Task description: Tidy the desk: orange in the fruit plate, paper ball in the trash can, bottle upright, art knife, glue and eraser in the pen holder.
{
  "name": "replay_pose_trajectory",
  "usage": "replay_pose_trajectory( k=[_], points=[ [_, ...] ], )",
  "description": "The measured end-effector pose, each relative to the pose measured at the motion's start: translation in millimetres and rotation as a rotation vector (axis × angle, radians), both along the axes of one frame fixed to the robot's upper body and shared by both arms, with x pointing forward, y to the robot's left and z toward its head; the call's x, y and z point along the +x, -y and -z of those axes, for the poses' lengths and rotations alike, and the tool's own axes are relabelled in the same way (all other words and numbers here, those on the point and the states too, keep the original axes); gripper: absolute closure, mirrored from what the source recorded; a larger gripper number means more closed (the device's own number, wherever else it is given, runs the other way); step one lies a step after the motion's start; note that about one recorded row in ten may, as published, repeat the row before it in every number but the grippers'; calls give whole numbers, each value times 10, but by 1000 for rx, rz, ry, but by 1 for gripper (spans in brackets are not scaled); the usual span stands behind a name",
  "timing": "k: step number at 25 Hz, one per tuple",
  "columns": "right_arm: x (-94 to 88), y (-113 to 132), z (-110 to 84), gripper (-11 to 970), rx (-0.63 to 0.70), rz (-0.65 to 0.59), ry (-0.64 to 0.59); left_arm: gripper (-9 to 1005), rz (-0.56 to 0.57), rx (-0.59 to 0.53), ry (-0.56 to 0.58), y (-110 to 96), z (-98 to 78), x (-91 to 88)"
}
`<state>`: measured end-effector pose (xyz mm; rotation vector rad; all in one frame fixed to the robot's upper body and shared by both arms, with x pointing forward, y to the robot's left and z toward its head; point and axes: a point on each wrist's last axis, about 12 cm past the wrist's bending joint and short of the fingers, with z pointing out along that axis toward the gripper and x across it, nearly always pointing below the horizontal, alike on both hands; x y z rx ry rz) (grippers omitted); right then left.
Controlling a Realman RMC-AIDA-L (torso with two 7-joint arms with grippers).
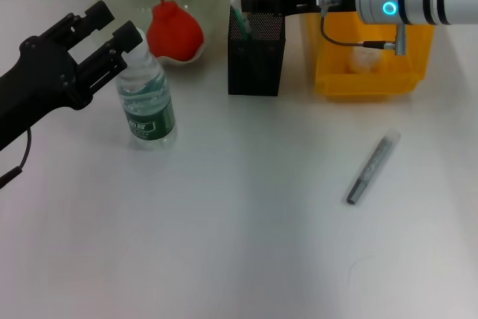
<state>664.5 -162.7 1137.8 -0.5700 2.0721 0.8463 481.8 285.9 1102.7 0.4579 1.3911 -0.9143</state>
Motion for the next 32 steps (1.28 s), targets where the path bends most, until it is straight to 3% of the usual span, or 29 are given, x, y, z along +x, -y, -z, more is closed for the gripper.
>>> replay_pose_trajectory(
  k=[2,6,14,18,19,20,21,24,26,29,30,31,32],
  points=[
    [2,0,-2,537,-1,0,1,403,-1,-1,1,0,-1,1],
    [13,17,-10,342,1,9,5,403,-1,-2,1,0,-3,2],
    [-13,47,-86,345,28,-12,3,403,1,1,1,3,-2,7],
    [-150,196,-450,347,110,-59,-38,403,3,5,4,5,-6,13],
    [-150,196,-450,347,110,-59,-38,403,3,5,4,5,-6,13],
    [-232,259,-608,347,103,-80,-63,403,2,9,8,4,-7,15],
    [-232,259,-608,348,103,-80,-63,403,2,9,8,4,-7,15],
    [-409,365,-875,349,10,-97,-116,403,-5,11,13,-9,-14,25],
    [-568,423,-1006,350,-135,-66,-188,403,-7,11,16,-14,-20,36],
    [-669,455,-1010,351,-251,-16,-262,403,-10,15,18,-13,-18,42],
    [-729,482,-967,351,-353,38,-329,403,-20,24,18,-17,-4,54],
    [-729,482,-967,352,-353,38,-329,403,-20,24,18,-17,-4,54],
    [-765,503,-871,352,-450,81,-396,403,-31,34,17,-17,9,74]
  ],
)
